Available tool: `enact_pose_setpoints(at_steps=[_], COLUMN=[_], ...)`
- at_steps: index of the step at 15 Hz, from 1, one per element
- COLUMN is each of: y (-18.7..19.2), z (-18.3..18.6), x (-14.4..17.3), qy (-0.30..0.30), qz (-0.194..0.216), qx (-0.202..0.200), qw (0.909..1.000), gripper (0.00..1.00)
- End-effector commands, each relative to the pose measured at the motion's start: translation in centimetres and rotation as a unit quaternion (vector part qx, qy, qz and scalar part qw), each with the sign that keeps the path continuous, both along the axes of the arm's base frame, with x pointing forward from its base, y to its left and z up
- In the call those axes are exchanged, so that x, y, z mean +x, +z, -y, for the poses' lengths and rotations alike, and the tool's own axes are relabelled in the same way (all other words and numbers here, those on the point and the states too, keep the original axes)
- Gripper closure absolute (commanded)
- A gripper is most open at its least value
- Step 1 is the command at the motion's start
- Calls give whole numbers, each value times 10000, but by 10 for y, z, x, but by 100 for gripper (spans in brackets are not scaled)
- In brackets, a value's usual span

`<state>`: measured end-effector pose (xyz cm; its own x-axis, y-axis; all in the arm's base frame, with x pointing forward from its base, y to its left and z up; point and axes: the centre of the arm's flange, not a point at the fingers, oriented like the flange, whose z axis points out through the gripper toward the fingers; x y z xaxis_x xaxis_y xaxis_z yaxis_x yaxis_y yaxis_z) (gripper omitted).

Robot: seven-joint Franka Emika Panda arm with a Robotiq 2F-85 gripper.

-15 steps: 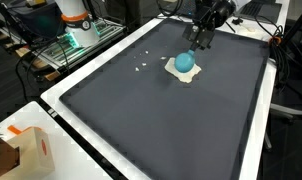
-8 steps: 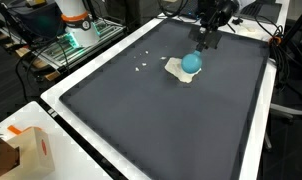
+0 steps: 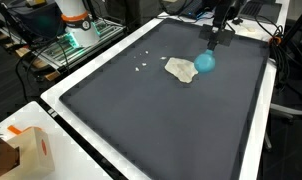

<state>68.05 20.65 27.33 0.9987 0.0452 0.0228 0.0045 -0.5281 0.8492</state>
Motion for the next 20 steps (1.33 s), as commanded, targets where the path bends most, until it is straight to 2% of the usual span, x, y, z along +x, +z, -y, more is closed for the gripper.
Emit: enact_pose_setpoints(at_steps=[1, 6, 11, 16, 20], y=[16, 35, 56, 72, 79], z=[12, 19, 31, 49, 67], x=[-18, -26, -38, -48, -55], qy=[453, 957, 1474, 1772, 1928], qz=[-30, 61, 288, 365, 412], qx=[307, 983, 1682, 2542, 3253], qw=[9985, 9905, 9743, 9501, 9248], gripper=[81, 81, 81, 81, 81])
